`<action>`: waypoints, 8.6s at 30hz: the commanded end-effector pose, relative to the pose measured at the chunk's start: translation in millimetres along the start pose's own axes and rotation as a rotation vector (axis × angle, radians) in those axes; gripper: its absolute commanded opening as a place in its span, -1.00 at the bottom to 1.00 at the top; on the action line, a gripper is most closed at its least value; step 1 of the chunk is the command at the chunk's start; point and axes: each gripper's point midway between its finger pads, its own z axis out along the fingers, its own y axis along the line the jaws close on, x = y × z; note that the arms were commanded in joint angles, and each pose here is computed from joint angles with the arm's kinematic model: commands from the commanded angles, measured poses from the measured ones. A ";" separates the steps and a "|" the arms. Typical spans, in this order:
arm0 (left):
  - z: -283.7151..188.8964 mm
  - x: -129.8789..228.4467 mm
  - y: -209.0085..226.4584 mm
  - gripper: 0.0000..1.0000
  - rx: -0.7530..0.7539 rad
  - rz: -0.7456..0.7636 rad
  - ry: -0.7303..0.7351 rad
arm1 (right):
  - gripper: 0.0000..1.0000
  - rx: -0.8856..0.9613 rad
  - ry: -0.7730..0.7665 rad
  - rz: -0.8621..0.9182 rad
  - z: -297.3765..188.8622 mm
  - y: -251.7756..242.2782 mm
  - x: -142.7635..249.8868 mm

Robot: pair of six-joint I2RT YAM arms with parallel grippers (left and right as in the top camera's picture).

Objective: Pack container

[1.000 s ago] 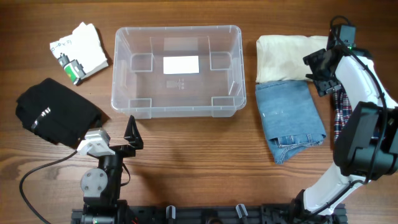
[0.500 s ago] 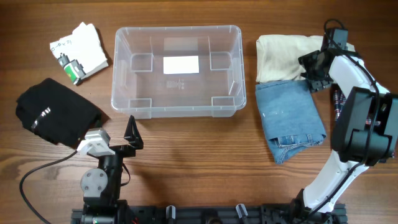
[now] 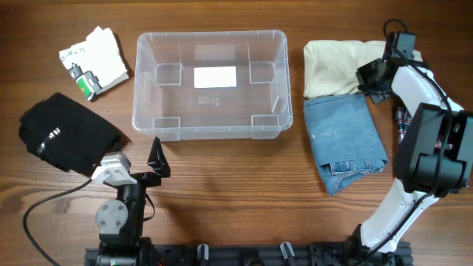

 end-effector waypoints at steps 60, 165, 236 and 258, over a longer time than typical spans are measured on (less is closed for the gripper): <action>0.2 1.1 0.5 1.00 0.002 0.023 -0.001 | -0.91 -0.886 -0.208 -0.126 -258.3 252.9 296.4; 0.4 1.7 0.7 1.00 0.002 0.023 0.002 | -0.91 -0.376 0.098 -1.026 -171.0 121.7 222.0; 0.4 1.9 0.7 0.99 0.001 0.023 0.003 | -0.91 -0.121 0.286 -1.113 -156.5 51.4 260.8; 0.4 1.9 0.7 0.99 0.001 0.023 0.003 | -0.91 -0.132 0.227 -1.117 -153.4 61.1 253.8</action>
